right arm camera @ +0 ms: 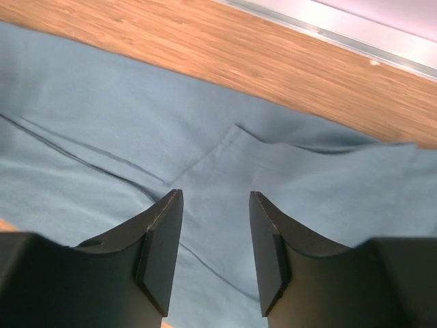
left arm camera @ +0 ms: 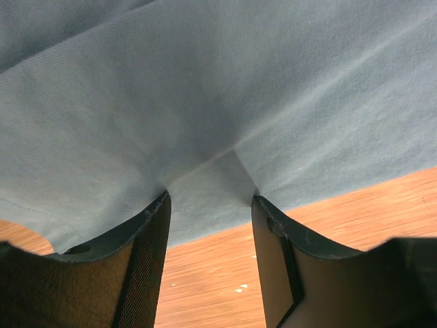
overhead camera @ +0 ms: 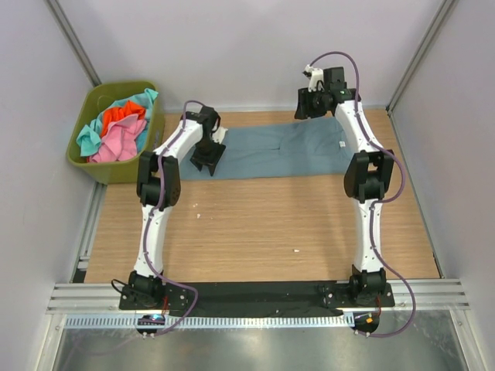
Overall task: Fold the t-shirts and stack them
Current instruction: Fold the tshirt
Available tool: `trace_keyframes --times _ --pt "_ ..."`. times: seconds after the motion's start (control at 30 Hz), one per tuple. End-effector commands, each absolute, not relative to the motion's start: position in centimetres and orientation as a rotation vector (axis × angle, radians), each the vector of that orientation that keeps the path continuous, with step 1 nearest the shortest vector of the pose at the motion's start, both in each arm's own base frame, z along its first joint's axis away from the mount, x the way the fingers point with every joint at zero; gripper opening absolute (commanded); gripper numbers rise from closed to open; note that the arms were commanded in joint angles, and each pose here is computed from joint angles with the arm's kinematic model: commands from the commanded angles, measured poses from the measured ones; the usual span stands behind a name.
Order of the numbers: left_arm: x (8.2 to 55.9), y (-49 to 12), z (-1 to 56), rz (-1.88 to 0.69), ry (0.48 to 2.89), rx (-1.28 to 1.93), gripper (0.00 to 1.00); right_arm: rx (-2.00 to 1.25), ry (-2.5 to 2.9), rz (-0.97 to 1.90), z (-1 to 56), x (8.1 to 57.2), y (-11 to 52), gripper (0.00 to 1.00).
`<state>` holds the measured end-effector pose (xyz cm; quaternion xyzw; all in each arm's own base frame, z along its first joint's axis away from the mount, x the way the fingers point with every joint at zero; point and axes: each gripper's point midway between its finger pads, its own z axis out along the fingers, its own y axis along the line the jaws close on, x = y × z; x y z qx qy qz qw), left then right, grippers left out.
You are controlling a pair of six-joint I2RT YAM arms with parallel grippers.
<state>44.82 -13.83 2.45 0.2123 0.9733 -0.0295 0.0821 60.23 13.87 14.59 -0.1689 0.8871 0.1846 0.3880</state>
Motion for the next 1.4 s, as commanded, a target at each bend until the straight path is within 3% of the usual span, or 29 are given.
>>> trace_keyframes --times 0.0,0.03,0.13,0.4,0.73,1.03,1.37 --pt "46.2 -13.5 7.3 -0.068 2.795 0.634 0.52 -0.387 2.226 0.365 18.7 59.1 11.8 0.51" --pt "46.4 -13.4 7.6 -0.065 2.785 0.636 0.55 -0.338 2.262 0.364 17.8 58.7 11.4 0.57" --pt "48.0 -12.6 8.7 -0.043 2.740 0.593 0.68 -0.264 2.382 0.394 13.9 57.1 9.8 0.62" --pt "49.2 -9.0 6.3 0.059 2.788 0.548 0.67 -0.154 2.491 0.317 9.2 57.0 5.5 0.65" --pt "46.9 -8.4 2.7 0.114 2.894 0.574 0.64 -0.131 2.579 0.203 5.6 56.4 3.8 0.65" --pt "42.0 -9.8 1.0 0.175 2.979 0.719 0.63 -0.113 2.594 0.149 4.4 56.8 3.2 0.67" --pt "35.6 -11.6 3.1 0.165 2.999 0.855 0.64 -0.122 2.530 0.131 5.3 59.2 3.5 0.73"
